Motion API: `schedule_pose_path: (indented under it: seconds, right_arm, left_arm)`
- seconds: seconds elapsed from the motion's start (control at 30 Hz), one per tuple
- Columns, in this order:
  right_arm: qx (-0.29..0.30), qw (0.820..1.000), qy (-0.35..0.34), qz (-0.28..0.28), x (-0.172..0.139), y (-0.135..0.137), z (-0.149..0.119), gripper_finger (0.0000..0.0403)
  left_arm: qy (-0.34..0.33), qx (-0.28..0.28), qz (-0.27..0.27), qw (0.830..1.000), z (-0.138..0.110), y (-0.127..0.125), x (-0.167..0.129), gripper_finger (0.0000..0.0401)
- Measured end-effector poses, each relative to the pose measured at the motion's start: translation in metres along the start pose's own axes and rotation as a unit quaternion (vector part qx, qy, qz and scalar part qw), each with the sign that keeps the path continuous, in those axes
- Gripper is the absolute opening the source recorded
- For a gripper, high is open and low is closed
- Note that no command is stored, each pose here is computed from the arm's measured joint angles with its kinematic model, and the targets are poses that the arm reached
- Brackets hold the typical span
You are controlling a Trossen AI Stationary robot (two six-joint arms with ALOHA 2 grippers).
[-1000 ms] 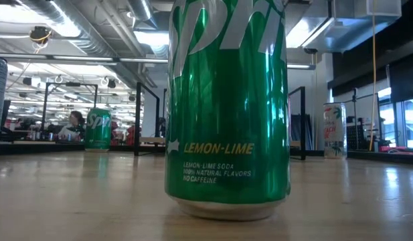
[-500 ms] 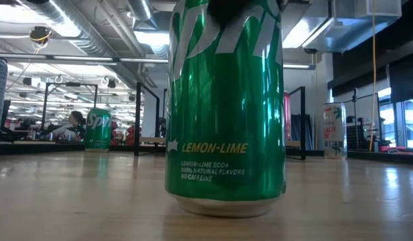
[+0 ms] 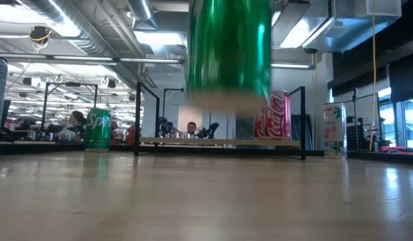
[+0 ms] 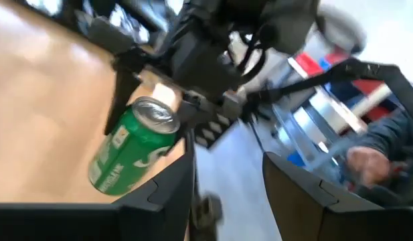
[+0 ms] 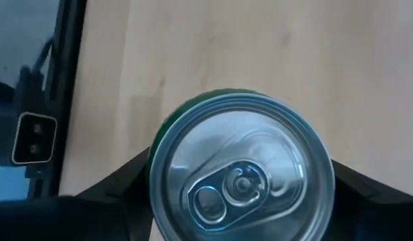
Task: Place canned beverage on shelf
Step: Put the bottom green soda can on the shelf
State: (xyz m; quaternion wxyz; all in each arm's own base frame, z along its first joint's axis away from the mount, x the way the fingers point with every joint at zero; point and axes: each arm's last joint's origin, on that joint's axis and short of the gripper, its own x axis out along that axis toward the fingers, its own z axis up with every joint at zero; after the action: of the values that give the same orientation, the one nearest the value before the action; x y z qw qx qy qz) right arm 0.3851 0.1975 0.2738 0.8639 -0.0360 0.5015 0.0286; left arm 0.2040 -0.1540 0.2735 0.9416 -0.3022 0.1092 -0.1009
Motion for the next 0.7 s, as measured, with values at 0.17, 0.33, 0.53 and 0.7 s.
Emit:
schedule_pose_path:
  seconds: [0.17,0.33,0.53,0.7]
  right_arm:
    - [-0.008,0.999,-0.029,-0.029,-0.046,-0.060,0.013,0.0271]
    - [0.018,0.997,-0.020,-0.066,-0.074,-0.140,0.013,0.0271]
    - [0.063,0.993,-0.020,-0.098,-0.088,-0.227,0.007,0.0271]
    - [0.095,0.989,-0.015,-0.114,-0.089,-0.283,-0.004,0.0271]
  left_arm:
    - [-0.078,0.070,0.029,0.994,0.035,0.009,-0.015,0.0171]
    - [-0.142,0.151,0.093,0.974,0.067,0.024,-0.034,0.0171]
    - [-0.193,0.219,0.189,0.938,0.098,0.047,-0.055,0.0171]
    - [-0.200,0.238,0.259,0.915,0.113,0.070,-0.062,0.0171]
